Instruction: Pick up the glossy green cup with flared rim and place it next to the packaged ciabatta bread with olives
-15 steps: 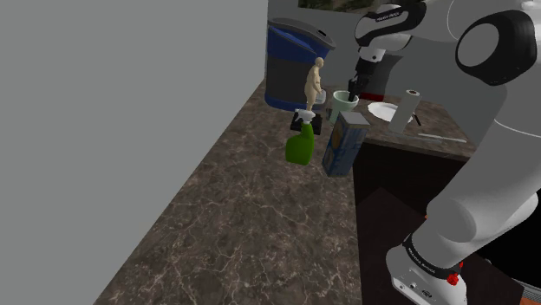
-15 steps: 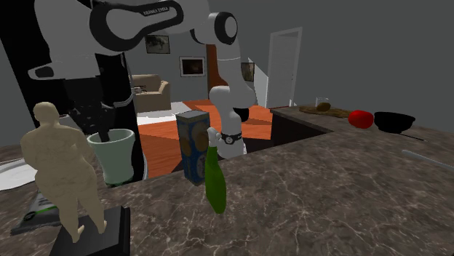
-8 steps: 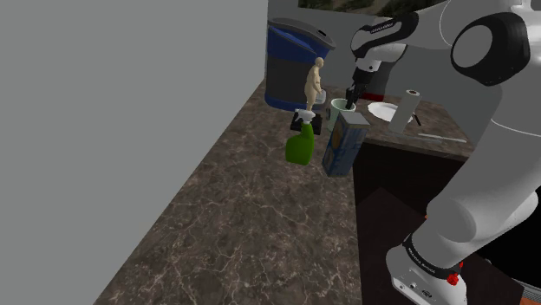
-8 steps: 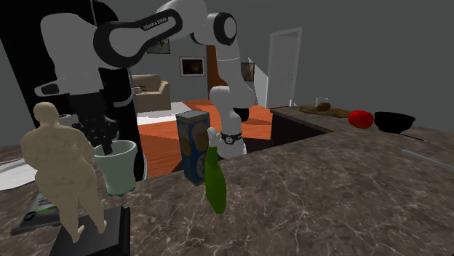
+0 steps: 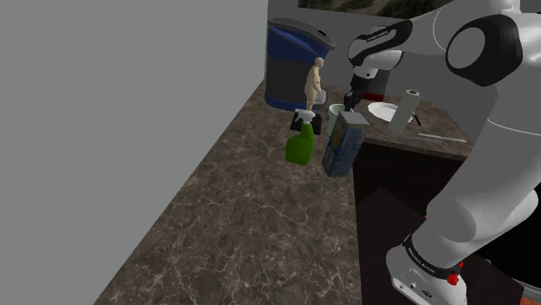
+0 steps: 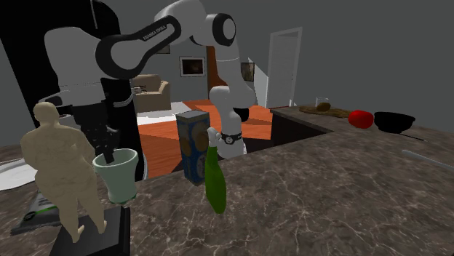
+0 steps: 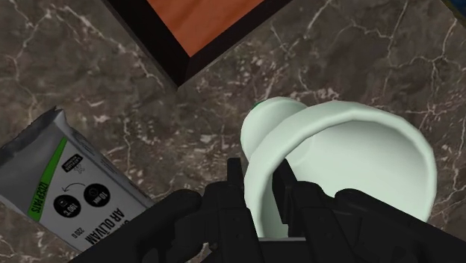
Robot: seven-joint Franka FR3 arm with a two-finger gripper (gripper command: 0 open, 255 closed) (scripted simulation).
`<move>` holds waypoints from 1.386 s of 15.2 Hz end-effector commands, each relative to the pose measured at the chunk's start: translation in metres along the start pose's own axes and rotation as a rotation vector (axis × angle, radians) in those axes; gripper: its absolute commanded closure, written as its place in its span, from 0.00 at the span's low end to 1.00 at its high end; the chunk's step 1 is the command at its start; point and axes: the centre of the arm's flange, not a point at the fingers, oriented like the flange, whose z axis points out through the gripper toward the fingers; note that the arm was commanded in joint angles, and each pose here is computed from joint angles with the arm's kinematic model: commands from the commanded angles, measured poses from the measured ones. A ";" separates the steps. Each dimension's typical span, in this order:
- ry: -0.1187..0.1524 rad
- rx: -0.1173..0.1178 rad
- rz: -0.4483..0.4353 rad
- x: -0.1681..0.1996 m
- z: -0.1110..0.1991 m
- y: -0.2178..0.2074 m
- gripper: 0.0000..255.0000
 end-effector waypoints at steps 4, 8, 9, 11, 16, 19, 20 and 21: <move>0.001 0.000 0.000 0.000 0.000 0.000 0.00; 0.001 0.000 0.000 0.000 0.000 0.000 0.00; 0.001 0.000 0.000 0.000 0.000 0.000 0.00; 0.001 0.000 0.000 0.000 -0.026 0.000 0.00; 0.001 0.000 0.000 0.000 -0.050 0.000 0.00; 0.001 0.000 0.000 0.000 -0.050 0.000 0.00; 0.001 0.000 0.000 0.000 -0.050 0.000 0.00; 0.001 0.000 0.000 0.000 -0.050 0.000 0.00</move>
